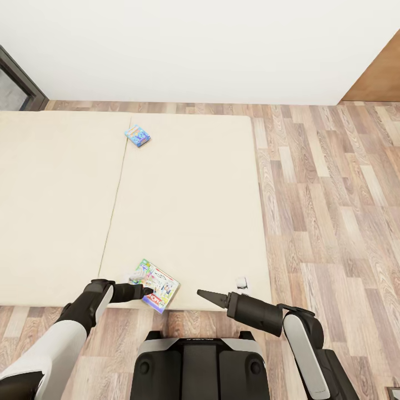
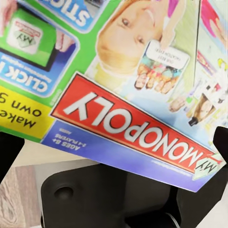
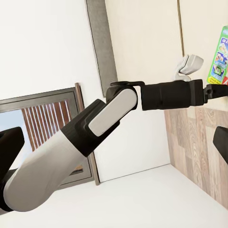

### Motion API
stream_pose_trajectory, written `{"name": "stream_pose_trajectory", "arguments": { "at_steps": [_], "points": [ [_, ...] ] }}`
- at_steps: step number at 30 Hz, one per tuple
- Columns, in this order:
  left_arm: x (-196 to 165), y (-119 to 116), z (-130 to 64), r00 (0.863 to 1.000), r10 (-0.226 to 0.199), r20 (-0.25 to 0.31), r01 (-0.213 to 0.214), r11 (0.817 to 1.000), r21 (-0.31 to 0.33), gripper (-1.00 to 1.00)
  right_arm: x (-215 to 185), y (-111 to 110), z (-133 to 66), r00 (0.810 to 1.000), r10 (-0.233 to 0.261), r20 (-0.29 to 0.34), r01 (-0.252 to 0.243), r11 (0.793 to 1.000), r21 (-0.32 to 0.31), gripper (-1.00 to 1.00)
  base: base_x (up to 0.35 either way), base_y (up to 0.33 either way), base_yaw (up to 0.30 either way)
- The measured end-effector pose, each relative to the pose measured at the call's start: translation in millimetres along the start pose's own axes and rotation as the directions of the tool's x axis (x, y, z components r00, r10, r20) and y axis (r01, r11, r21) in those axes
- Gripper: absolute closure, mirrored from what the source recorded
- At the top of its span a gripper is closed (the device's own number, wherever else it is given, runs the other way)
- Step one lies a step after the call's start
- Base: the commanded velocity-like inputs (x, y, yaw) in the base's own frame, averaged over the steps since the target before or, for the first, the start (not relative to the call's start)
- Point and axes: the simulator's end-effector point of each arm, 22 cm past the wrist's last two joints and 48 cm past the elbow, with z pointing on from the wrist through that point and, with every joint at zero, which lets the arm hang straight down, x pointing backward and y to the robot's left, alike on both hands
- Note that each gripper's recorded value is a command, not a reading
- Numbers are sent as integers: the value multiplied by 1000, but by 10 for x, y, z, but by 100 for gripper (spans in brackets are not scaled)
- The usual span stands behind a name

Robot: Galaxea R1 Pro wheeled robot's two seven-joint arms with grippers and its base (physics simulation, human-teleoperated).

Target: Put all the toys in the child's room - the three board games (two on the bed and one on the table), the two jigsaw puzzles on the table, and the tennis ball on the table - inside the toy box on the table in the child's room.

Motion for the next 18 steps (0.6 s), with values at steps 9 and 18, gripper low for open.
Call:
{"name": "stream_pose_trajectory", "arguments": {
  "at_steps": [9, 18],
  "points": [
    [-9, 0, 0, 1000, 2, 4, -2, 1000, 0, -100, 0, 0, 0, 1000, 0, 0, 0, 1000, 0, -100, 0, 0, 0],
    [-13, 7, 1, 1000, 3, 6, -3, 1000, -4, -100, 0, 0, 0, 1000, 0, 0, 0, 1000, 0, -100, 0, -137, 0]
  ]
}}
